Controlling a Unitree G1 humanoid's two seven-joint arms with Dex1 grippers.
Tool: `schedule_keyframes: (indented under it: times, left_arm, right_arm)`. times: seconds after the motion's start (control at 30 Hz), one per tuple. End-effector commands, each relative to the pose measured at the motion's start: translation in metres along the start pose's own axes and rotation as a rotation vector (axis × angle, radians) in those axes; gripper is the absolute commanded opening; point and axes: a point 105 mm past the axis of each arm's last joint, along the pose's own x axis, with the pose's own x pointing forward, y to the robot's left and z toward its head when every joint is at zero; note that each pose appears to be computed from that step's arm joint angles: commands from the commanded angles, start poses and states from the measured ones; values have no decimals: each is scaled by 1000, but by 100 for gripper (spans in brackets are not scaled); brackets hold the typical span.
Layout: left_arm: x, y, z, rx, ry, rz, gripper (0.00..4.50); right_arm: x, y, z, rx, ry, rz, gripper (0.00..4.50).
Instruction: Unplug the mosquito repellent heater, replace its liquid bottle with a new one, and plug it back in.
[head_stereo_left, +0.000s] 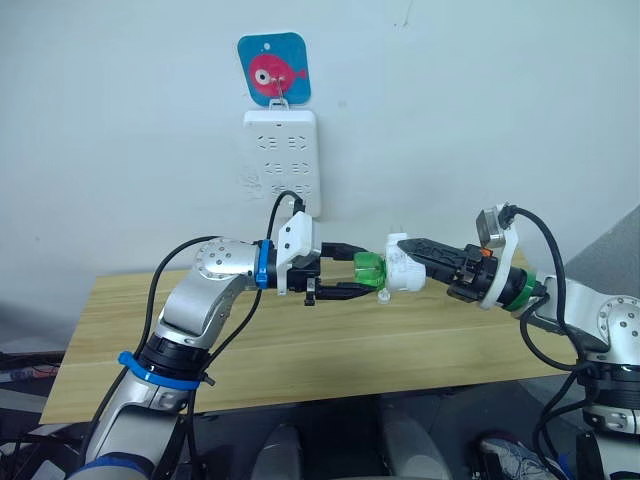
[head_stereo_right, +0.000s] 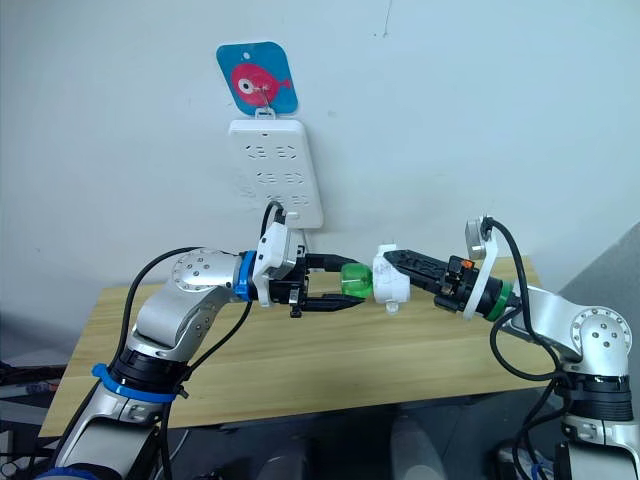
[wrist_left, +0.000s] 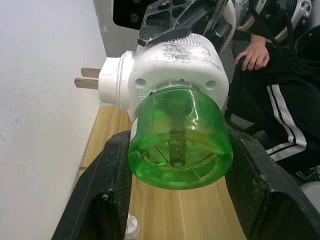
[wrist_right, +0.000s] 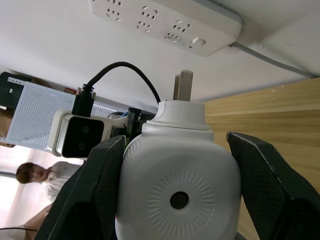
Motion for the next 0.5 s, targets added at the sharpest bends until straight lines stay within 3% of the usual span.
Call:
schedule_keyframes:
  times: [0.03, 0.4, 0.5]
  left_arm:
    - [3, -3, 2, 28, -10, -22, 226]
    - [9, -4, 10, 82, -46, -10, 226]
    - [8, 2, 13, 95, -45, 16, 328]
  right_arm:
    - [2, 17, -2, -39, 29, 74, 296]
    - [1, 16, -4, -44, 40, 64, 295]
    - [1, 16, -4, -44, 41, 61, 295]
